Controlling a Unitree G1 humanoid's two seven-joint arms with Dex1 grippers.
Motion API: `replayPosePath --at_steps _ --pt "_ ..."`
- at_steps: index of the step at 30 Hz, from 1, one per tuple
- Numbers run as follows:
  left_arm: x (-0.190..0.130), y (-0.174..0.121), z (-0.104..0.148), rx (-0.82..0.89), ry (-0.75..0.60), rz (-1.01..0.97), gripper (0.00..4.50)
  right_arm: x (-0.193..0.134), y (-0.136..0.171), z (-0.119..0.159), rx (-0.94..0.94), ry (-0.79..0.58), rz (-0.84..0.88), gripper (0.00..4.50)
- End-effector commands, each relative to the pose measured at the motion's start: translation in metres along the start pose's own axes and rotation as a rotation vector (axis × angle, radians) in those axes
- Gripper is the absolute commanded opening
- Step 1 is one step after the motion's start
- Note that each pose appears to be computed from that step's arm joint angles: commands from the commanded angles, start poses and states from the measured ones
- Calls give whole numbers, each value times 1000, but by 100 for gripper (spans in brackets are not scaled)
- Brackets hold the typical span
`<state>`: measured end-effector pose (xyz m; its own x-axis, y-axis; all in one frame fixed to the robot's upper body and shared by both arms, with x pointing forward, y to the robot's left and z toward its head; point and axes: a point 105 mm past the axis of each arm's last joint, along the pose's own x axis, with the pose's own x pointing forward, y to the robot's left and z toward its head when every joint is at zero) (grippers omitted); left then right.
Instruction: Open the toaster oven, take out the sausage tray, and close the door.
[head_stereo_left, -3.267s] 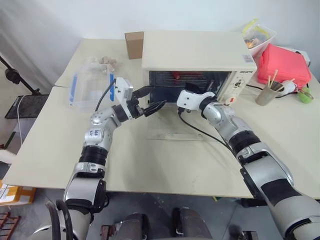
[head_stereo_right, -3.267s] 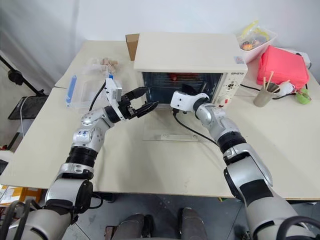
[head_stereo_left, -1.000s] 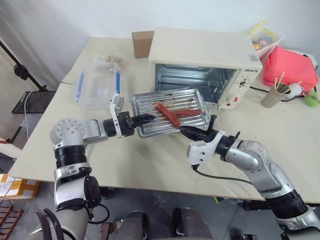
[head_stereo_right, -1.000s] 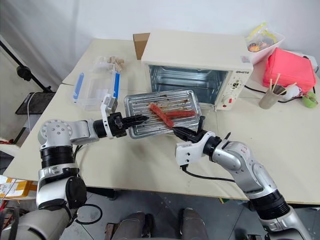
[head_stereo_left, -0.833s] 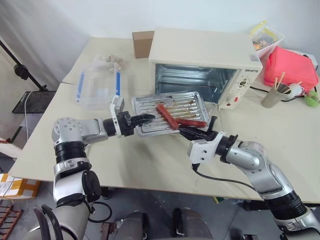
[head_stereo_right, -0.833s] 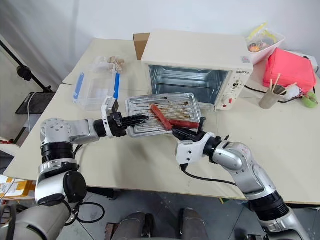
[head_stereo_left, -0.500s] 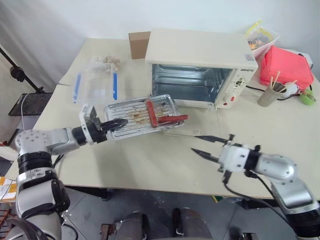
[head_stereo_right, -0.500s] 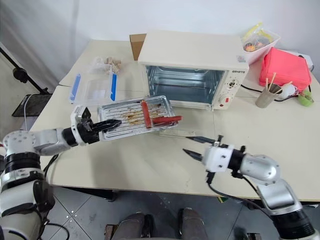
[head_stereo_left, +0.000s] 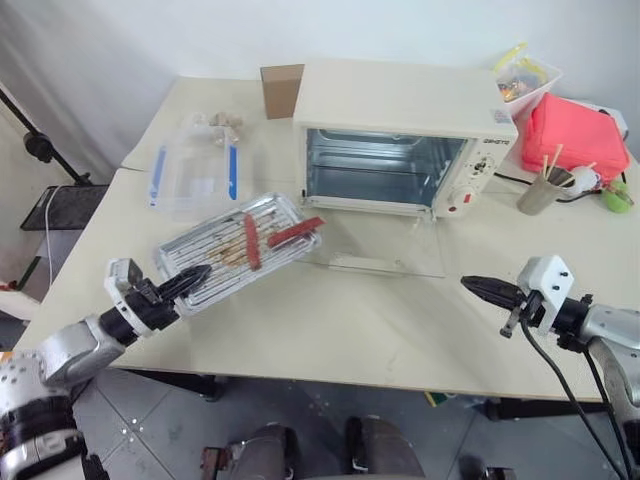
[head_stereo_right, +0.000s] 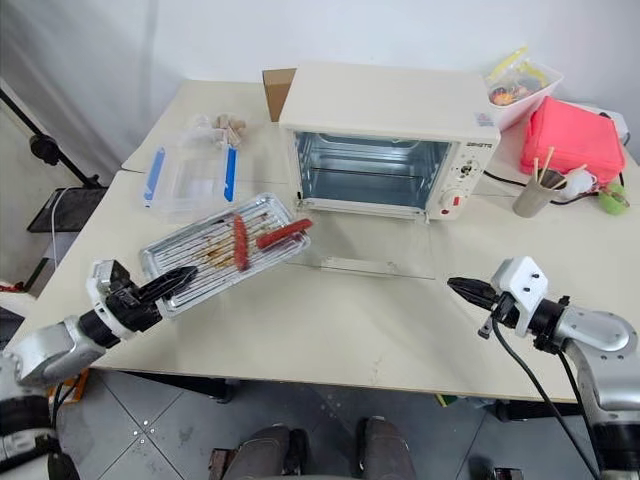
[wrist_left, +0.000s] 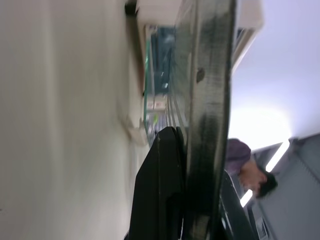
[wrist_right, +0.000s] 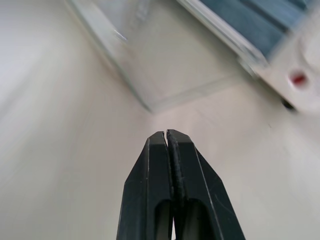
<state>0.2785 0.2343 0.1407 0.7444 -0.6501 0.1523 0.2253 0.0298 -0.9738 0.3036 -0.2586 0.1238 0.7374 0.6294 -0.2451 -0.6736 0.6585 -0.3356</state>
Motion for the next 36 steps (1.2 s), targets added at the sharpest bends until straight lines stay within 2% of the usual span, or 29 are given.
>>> replayPosePath --at_steps 1,4,8,12,17,22,26,28,33,36 --pt "-11 -11 3 41 -132 -52 0 16 2 -14 58 15 43 7" --pt "-14 -7 2 16 -265 -70 0 34 9 -15 109 -21 92 7" --pt "-14 -2 -12 -9 -331 -61 0 44 14 -7 131 -68 146 7" --pt "-15 -1 -12 -42 -420 -65 0 45 11 3 147 -152 133 7" --pt "-6 -2 -20 -83 -450 -80 0 43 4 30 143 -325 99 7" --pt "-2 -6 -21 -90 -475 -92 0 38 -5 53 143 -415 70 7" --pt "-4 -7 -21 -68 -460 -81 0 24 -21 87 154 -534 3 7" --pt "-3 -5 -25 -45 -400 -61 0 17 -26 103 162 -575 -13 7" --pt "2 -1 -36 -10 -243 -38 0 6 -17 105 172 -545 15 7" --pt "10 -2 -43 11 -108 -50 0 -5 -1 101 109 -494 62 68"
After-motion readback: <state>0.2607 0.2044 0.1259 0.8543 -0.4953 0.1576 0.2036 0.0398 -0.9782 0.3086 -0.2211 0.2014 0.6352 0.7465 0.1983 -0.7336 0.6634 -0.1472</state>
